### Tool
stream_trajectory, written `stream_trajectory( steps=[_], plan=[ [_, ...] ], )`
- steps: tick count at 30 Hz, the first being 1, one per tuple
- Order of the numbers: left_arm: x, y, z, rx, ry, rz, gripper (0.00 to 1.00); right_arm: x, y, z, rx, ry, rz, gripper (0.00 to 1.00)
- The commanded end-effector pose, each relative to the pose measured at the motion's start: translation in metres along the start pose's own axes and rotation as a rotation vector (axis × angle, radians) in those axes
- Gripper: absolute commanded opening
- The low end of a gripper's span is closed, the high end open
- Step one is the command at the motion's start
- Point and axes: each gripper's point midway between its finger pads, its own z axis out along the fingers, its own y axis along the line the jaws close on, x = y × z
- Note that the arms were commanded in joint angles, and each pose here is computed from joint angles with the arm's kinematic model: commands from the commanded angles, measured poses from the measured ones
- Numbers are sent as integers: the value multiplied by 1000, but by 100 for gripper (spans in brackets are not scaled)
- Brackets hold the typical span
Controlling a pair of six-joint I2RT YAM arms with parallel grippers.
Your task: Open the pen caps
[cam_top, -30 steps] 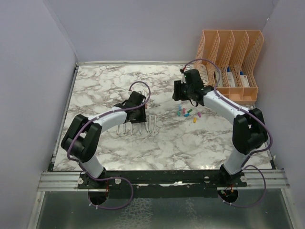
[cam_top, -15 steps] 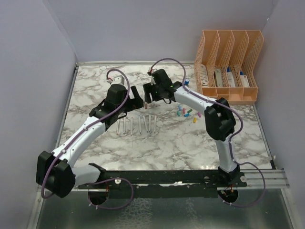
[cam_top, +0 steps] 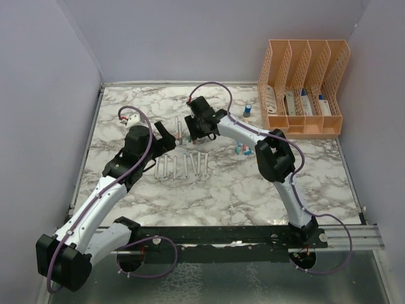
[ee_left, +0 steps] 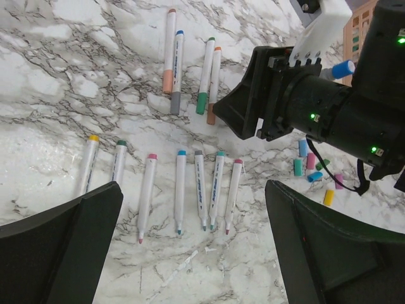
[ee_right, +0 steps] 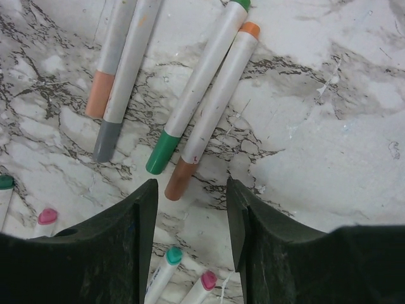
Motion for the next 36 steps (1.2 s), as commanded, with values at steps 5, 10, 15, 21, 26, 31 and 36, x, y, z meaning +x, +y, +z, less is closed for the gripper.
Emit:
stream_trajectory(
  steps=[5, 10, 15, 21, 26, 31, 36],
  plan=[
    [-8, 9, -1, -25, -42, -19, 99, 7, -1, 15, 55, 28, -19, 45],
    [-8, 12, 0, -25, -45, -28, 99, 11, -2, 21, 64, 37, -23, 45],
    [-7, 13, 2, -22, -42, -35, 99, 15, -3, 25, 75, 48, -27, 44],
    [-6, 14, 4, -26, -34, -36, 99, 23, -8, 33, 110, 78, -21, 42],
    [-4, 15, 6, -25, -25, -41, 99, 33, -9, 37, 117, 109, 3, 37],
    [-4, 13, 7, -19, -21, -47, 99, 45, -13, 40, 91, 148, 68, 28],
    [-2, 10, 12, -5, -6, -56, 99, 56, -27, 39, 65, 167, 129, 17]
  ],
)
